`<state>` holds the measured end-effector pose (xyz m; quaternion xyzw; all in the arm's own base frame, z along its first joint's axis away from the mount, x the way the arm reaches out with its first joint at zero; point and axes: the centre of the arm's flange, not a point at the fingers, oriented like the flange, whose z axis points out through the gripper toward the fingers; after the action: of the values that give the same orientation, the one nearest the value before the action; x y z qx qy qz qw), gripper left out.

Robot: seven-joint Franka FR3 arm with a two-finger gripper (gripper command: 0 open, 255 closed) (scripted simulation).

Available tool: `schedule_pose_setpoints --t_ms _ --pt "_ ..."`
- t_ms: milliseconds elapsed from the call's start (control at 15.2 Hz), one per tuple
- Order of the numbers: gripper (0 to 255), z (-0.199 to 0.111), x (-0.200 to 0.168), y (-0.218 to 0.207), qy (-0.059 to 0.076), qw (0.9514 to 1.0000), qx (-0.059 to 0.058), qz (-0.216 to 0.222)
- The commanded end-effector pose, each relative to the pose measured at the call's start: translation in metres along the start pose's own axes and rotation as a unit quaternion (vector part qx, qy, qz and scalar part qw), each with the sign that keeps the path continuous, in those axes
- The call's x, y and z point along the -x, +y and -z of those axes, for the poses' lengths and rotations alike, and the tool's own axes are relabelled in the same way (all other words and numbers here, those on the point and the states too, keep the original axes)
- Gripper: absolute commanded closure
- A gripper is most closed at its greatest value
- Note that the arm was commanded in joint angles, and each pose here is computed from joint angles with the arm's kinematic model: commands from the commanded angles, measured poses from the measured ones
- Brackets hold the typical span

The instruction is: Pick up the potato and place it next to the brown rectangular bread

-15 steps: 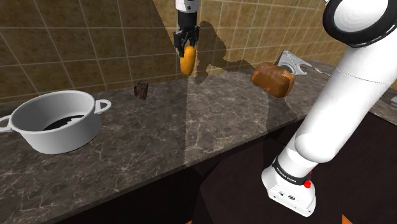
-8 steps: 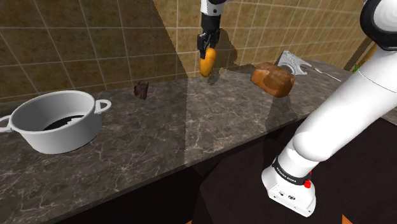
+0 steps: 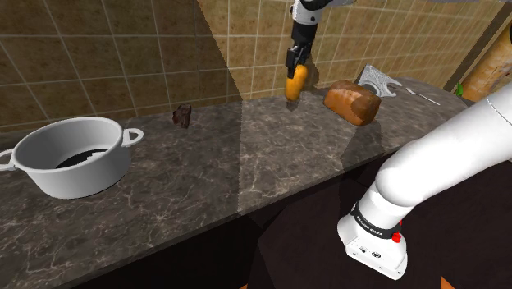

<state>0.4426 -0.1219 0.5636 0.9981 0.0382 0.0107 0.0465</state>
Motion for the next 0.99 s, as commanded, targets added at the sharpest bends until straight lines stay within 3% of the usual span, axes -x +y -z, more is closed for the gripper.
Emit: schedule_pose_setpoints --t_ms 0,924 --pt "255 -0.002 0.022 0.016 0.000 1.0000 0.000 0.001" --pt "255 -0.011 0.161 0.138 0.000 1.0000 0.000 0.001"
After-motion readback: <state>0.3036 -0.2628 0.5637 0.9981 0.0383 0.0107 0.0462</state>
